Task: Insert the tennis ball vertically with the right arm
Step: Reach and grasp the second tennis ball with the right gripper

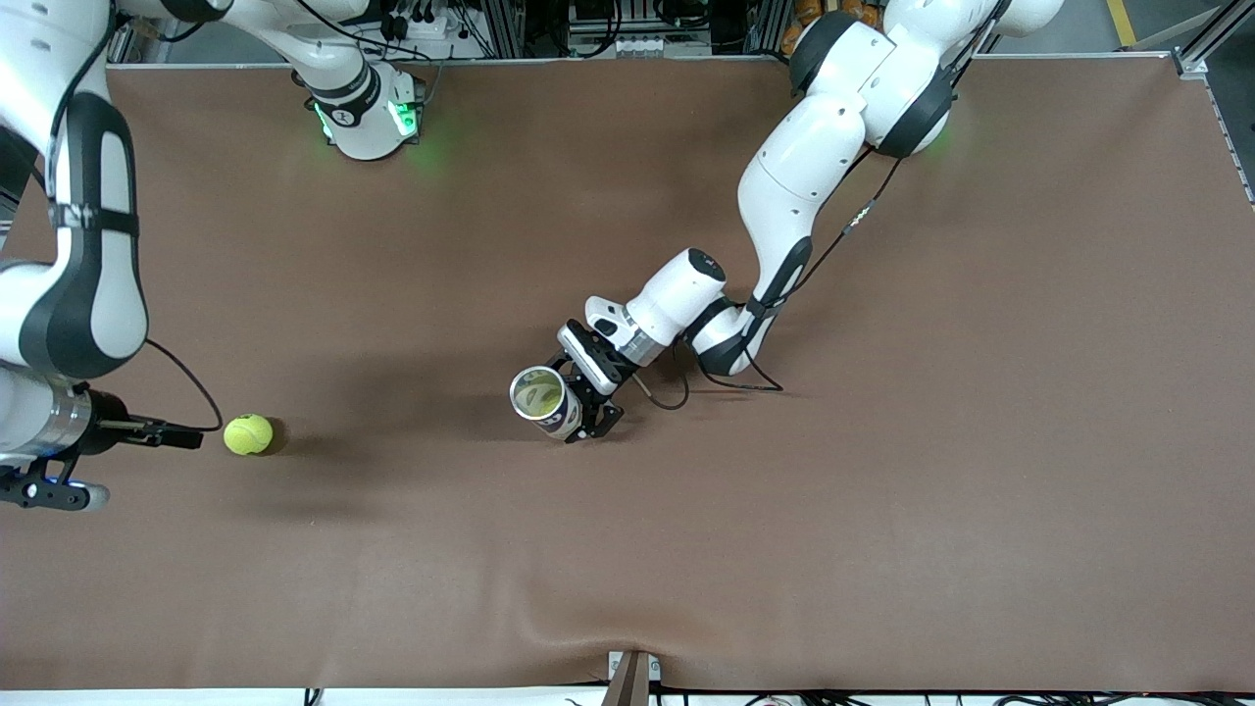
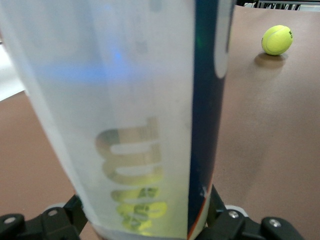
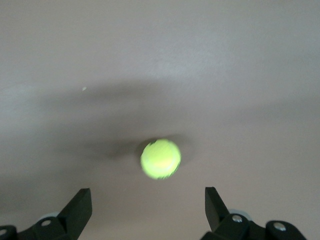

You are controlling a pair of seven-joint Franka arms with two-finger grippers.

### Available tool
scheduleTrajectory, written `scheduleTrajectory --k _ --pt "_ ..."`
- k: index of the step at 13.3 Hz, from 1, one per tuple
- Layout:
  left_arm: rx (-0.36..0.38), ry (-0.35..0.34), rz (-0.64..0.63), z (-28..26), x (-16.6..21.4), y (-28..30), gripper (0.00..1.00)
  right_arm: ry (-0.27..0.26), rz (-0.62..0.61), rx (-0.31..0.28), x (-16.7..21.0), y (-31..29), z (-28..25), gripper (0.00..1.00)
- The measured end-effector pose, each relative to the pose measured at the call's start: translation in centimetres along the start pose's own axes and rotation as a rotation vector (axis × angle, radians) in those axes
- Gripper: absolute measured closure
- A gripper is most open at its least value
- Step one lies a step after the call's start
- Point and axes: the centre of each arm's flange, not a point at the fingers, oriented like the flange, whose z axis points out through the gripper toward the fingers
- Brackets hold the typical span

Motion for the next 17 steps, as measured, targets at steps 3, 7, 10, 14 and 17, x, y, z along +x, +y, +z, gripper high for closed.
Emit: scheduleTrajectory --k 3,7,10,14,17 --pt "0.000 0.000 0.001 0.0 0.0 0.0 0.05 0.010 -0.039 -0.011 1.5 -1.5 5.7 0.00" --pt "-0.001 -0.004 0.004 0.0 -0.1 0.0 0.05 -0.028 -0.149 -0.014 1.2 -1.9 9.9 0.00" --pt "-0.001 -0.003 0.005 -0.1 -0.1 0.0 0.05 -0.061 -0.197 -0.022 0.4 -1.7 11.8 0.00" --pt "-0.002 0.003 0.006 -0.3 0.4 0.0 0.05 -0.109 -0.211 -0.036 -0.5 -0.7 14.2 0.00" --pt "0.002 0.001 0.004 -0.8 0.8 -0.4 0.05 -0.109 -0.203 -0.036 -0.9 0.6 15.4 0.00"
